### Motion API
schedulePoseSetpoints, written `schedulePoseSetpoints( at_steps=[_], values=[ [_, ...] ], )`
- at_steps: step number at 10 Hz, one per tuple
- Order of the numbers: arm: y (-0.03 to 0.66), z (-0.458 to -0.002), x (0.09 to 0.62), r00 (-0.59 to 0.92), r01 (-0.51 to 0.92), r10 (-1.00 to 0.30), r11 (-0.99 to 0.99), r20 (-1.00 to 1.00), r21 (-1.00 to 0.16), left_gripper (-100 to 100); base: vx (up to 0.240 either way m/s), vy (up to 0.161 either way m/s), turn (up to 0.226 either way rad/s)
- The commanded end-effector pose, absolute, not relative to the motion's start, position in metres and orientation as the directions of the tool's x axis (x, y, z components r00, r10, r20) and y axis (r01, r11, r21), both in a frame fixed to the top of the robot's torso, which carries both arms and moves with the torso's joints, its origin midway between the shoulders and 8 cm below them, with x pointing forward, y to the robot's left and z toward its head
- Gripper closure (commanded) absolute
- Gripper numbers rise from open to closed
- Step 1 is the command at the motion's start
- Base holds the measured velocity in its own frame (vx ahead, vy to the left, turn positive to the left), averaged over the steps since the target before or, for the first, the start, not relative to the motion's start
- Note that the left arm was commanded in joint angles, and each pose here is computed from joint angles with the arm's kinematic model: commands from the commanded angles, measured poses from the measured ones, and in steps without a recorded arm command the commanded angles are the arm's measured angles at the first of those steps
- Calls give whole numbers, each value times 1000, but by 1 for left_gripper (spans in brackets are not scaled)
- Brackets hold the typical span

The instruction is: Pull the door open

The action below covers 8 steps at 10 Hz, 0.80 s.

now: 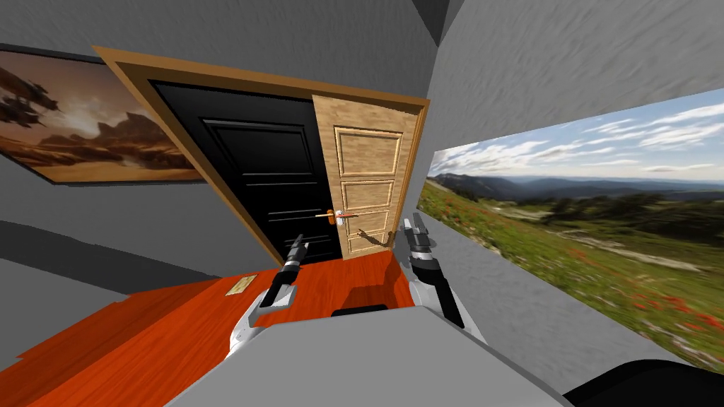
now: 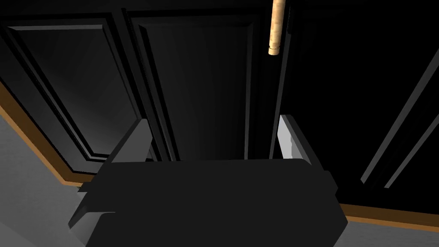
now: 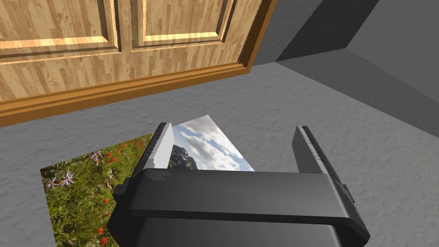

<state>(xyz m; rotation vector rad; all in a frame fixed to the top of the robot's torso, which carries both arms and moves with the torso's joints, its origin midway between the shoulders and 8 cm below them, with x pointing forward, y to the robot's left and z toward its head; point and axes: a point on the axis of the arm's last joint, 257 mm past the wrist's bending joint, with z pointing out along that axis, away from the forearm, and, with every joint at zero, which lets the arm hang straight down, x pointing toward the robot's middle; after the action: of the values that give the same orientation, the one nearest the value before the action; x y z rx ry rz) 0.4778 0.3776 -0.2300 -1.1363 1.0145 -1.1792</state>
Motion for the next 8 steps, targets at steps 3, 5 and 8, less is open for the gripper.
schedulePoseSetpoints(
  at_steps=[3,5,8],
  values=[
    [390,-249,484,133,110,-991,19,-5,-994,-100,117,9,-59],
    [396,-257,487,139,92,-990,17,-4,-996,-100,133,-4,-72],
    [406,-269,491,151,61,-989,12,-2,-998,-100,143,-2,-59]
  ],
)
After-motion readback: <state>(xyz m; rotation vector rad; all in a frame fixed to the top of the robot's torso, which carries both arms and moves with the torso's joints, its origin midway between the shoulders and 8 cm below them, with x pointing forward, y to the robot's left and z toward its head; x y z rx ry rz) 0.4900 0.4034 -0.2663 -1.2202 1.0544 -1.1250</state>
